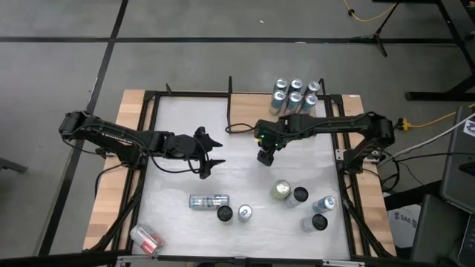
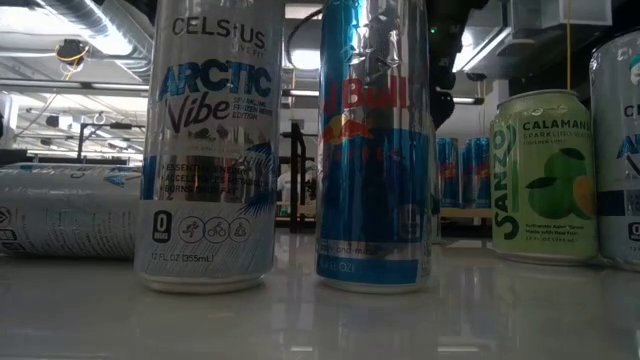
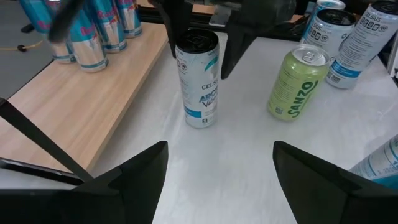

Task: Place canned beverage on shelf
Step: Put the white-blue soda can on the shelf

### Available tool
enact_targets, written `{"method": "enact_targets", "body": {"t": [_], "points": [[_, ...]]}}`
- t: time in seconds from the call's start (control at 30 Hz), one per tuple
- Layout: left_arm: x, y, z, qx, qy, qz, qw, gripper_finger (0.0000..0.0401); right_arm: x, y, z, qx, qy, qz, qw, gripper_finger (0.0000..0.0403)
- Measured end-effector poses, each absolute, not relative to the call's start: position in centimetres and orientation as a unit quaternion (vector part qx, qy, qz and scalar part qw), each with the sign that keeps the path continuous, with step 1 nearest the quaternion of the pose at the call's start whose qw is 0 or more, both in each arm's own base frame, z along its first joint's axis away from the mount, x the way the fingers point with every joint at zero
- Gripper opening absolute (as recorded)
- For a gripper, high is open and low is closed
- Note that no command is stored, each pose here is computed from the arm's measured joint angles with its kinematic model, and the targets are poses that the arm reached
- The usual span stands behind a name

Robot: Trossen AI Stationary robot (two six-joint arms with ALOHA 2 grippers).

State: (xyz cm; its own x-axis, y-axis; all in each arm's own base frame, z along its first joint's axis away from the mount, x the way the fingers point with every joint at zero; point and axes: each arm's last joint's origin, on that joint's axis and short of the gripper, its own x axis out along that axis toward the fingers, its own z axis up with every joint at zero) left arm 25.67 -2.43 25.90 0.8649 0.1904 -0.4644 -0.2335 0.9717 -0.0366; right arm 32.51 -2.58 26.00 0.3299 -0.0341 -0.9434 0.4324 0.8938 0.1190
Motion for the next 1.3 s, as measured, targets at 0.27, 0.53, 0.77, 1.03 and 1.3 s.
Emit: {"method": "enact_targets", "body": {"t": [0.27,0.53,0.77,1.03,1.3], "points": [[25.7,-2.4,25.9,-0.045,0.235,0.113,0.964,0.0283,32.4,-2.6,25.4,0.177,0.563,-0.147,0.794,0.0388],[25.7,-2.4,25.9,-0.043,0.234,0.121,0.964,0.0283,32.4,-2.6,25.4,0.173,0.562,-0.149,0.795,0.0386],[25.7,-2.4,25.9,-0.043,0.234,0.122,0.964,0.0283,32.4,-2.6,25.4,0.173,0.563,-0.149,0.795,0.0327],[25.7,-2.3,25.9,-0.043,0.234,0.122,0.964,0.0283,32.4,-2.6,25.5,0.171,0.560,-0.151,0.796,0.0234],[25.7,-2.3,25.9,-0.043,0.234,0.122,0.964,0.0283,33.2,-2.7,27.2,0.155,0.537,-0.119,0.820,0.0237]]}}
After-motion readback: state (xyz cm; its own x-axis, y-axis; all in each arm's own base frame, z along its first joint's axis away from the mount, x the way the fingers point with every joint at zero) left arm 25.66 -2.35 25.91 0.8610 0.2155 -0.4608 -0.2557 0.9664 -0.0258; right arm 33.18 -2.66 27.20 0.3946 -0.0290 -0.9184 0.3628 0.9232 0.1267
